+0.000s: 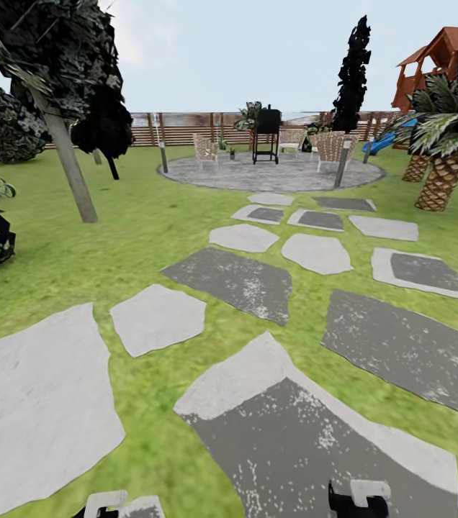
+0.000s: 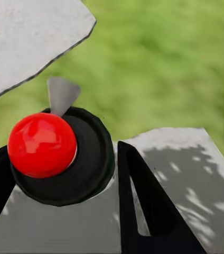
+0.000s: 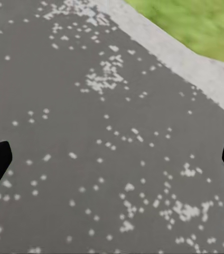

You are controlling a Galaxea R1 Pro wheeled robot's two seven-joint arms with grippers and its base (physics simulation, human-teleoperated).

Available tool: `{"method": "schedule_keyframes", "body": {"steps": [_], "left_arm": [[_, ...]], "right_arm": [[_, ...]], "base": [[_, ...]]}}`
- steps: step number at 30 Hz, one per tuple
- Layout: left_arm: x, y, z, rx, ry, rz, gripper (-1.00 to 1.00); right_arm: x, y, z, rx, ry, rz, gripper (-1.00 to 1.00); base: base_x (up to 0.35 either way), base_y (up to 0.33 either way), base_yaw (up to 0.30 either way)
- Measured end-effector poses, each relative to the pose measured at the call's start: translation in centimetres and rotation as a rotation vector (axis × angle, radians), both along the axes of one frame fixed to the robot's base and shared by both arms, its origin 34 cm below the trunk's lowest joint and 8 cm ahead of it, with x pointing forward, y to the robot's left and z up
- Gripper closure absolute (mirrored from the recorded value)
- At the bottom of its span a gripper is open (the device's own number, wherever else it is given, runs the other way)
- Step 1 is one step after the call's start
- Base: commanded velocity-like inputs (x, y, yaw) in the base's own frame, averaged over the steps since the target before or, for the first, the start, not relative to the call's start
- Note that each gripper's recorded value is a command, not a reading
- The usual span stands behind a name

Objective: Pick up the pesticide atomizer in the garden and spray insectifuge to fully cover both potted plants in the garden.

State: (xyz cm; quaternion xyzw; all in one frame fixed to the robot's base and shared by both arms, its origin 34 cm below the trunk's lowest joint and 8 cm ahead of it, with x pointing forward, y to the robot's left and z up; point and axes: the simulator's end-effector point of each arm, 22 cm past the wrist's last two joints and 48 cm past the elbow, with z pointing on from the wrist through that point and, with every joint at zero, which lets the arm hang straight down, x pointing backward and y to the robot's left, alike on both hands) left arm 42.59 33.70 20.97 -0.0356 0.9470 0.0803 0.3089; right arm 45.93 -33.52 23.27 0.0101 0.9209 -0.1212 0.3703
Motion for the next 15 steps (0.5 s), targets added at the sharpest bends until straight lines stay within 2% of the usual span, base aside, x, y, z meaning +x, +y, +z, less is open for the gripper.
{"method": "schedule_keyframes", "body": {"steps": [8, 15], "left_arm": [[0.00, 0.06, 0.01, 0.001, 0.000, 0.001, 1.00], [0.02, 0.12, 0.02, 0.002, -0.001, 0.000, 1.00]], "right_arm": [[-0.01, 0.05, -0.02, 0.000, 0.001, 0.001, -1.00], [-0.01, 0.51, -0.08, 0.007, 0.002, 0.003, -1.00]], "base": [[0.328, -0.092, 0.000], [0.335, -0.012, -0.027]]}}
